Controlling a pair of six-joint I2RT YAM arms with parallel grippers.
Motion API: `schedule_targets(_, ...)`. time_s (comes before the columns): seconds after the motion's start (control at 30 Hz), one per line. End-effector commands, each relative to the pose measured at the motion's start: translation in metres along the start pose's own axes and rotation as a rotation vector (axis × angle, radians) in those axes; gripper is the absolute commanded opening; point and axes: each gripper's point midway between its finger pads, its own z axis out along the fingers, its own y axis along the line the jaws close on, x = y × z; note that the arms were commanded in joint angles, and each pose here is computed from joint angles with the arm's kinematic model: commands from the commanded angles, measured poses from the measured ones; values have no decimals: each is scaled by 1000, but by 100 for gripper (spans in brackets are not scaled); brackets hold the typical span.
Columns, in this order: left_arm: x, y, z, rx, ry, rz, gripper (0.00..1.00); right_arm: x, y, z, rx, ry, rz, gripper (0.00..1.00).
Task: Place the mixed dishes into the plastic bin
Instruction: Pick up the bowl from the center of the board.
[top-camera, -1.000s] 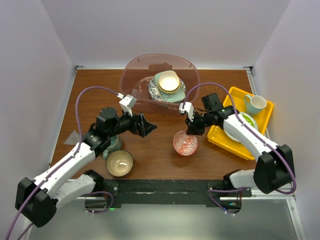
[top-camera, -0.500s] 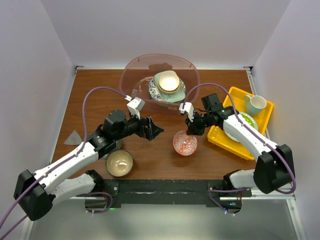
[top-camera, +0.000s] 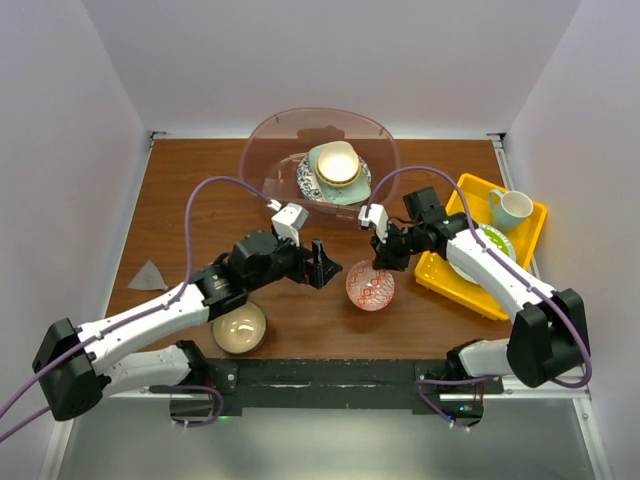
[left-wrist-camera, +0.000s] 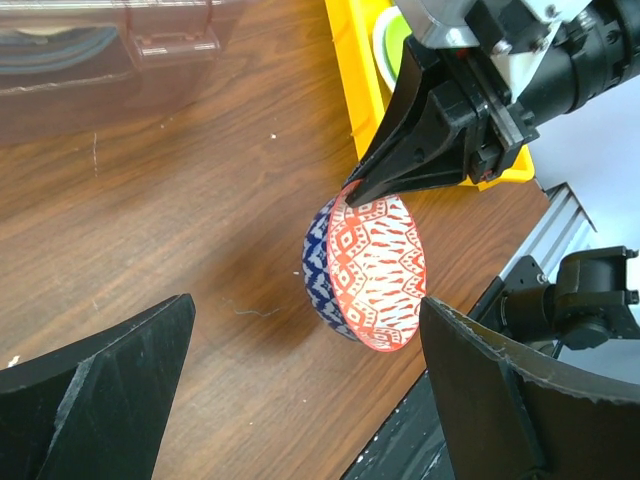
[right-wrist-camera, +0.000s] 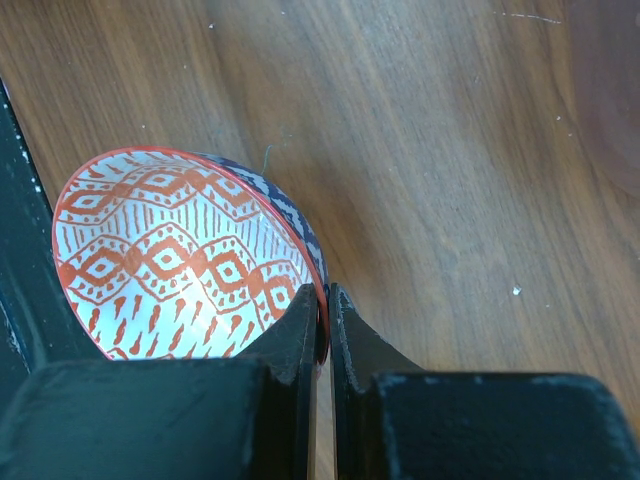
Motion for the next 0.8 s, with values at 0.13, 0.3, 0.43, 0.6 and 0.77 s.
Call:
schedule_targets(0.13, -25, -20, 10, -55, -81, -33, 100, -14, -2, -7, 25, -60, -12, 0)
schedule_targets(0.3, -14, -21, 13, -100, -52, -34, 100, -14, -3, -7, 29, -61, -11, 0)
schedule_targets(0.43, -11, -22, 17, -128, -52, -39, 100, -14, -3, -7, 29, -60, -10, 0)
schedule_targets(0.6, -5, -23, 22, -168, -34, -35, 100, -14, -3, -7, 30, -60, -9, 0)
schedule_targets(0.77, -1, -25, 26, -191, -25, -32, 100, -13, -4, -6, 31, -57, -9, 0)
